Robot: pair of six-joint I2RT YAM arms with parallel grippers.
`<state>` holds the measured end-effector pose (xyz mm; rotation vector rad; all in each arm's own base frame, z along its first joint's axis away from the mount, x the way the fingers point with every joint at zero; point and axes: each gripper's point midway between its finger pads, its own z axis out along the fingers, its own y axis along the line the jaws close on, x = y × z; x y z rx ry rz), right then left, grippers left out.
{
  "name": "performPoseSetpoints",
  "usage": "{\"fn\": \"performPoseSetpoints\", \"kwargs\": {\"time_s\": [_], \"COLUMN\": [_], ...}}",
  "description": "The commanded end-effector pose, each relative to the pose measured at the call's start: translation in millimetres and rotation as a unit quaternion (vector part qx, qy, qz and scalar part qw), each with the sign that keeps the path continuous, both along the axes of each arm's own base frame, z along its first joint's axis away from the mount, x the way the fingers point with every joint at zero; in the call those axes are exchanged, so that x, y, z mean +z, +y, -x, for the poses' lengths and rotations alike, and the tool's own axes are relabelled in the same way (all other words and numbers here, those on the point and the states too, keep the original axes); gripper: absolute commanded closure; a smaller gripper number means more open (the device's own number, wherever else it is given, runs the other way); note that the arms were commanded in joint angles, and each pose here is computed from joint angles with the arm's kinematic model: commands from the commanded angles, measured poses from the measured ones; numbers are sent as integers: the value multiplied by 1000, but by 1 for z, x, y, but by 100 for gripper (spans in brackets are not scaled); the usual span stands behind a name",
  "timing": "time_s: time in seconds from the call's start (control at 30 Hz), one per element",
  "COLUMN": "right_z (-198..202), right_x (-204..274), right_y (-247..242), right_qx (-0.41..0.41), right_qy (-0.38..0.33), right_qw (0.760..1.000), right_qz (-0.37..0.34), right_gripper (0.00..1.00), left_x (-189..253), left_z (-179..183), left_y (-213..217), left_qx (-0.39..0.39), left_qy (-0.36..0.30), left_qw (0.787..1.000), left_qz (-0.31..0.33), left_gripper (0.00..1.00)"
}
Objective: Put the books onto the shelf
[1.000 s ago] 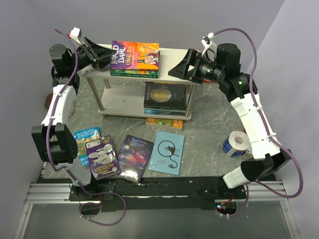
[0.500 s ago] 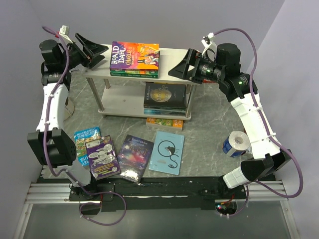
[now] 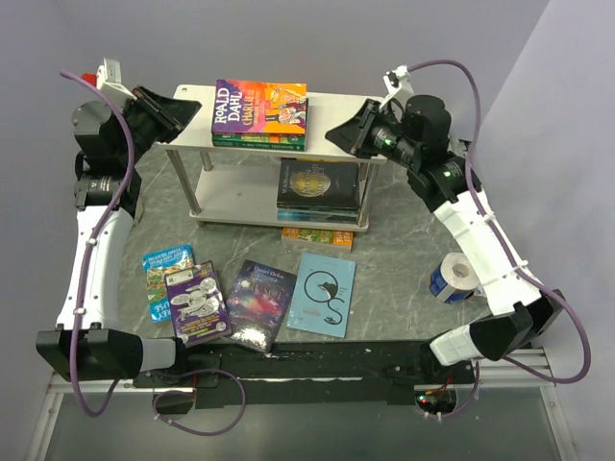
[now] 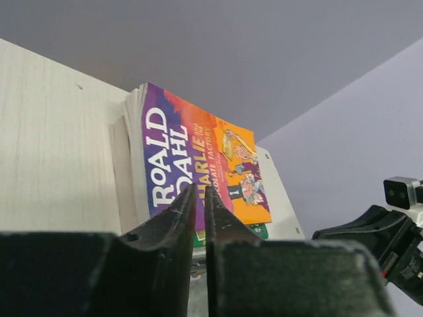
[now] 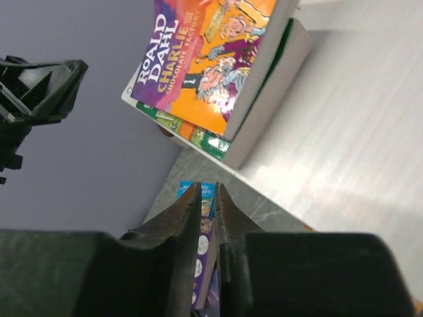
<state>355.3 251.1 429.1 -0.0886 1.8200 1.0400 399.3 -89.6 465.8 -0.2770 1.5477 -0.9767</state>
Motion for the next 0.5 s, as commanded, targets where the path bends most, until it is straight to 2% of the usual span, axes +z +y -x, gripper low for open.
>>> {"fn": "performPoseSetpoints", "kwargs": {"time_s": [0.0,0.03,0.2,0.47], "right_z": [-20,-22,-41,-54], "right_x": [18,20,12,11], "right_y": [14,16,25,30], "right_qx": [-26,-28,-41,-44], "right_qy": [-51,-54,-43,-44], "right_qw": [998,998,998,998], "right_qz": [-8,-6,3,11], "right_gripper": [92,100,100,100], "left_x": [-11,-13,-17,-33], "left_z": [-18,-20,-31,-48], "left_y": [17,19,27,22], "left_qx": [59,67,90,76], "left_qy": [8,11,25,42], "left_qw": [998,998,996,996], "left_qz": [-21,-20,-10,-8], "left_gripper": [88,91,96,96]}}
